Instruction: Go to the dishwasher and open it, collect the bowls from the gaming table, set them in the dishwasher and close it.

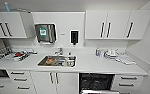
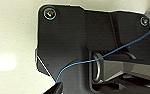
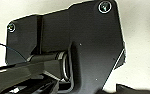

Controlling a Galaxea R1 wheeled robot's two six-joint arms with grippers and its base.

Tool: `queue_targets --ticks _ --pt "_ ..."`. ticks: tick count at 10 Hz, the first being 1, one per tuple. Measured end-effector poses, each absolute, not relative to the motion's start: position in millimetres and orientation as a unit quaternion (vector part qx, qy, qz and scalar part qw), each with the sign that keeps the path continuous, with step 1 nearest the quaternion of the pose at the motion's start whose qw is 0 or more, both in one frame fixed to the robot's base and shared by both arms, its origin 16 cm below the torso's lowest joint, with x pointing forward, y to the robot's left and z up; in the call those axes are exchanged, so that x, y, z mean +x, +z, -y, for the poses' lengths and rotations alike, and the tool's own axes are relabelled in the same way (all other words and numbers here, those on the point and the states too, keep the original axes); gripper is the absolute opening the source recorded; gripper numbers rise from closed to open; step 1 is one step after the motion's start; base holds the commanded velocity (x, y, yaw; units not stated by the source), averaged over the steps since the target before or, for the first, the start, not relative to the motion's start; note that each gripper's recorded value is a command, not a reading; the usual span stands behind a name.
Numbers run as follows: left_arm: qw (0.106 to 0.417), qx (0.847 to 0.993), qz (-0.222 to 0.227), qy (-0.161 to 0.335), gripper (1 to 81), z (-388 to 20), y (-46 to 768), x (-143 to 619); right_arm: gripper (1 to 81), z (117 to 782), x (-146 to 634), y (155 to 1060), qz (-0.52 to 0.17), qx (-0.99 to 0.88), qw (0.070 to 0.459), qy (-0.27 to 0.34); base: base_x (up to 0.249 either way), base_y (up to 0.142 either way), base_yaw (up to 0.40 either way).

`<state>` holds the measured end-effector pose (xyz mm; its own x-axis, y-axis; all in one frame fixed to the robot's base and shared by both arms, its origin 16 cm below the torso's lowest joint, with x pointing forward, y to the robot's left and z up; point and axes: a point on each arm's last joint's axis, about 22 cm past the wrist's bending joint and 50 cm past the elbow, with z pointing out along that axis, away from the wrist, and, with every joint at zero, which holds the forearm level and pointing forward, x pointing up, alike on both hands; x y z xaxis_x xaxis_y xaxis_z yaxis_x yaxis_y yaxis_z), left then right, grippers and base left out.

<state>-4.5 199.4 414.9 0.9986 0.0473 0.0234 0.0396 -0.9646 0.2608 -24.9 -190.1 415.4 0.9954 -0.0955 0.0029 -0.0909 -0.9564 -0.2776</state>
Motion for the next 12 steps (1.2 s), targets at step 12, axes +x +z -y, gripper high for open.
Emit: queue_targets --ticks 12 --pt "0.13 0.99 0.037 0.035 81.1 -203.1 415.3 0.3 81.1 193.0 -30.5 415.6 -0.043 -0.989 0.141 -0.005 0.0 0.0 0.375"
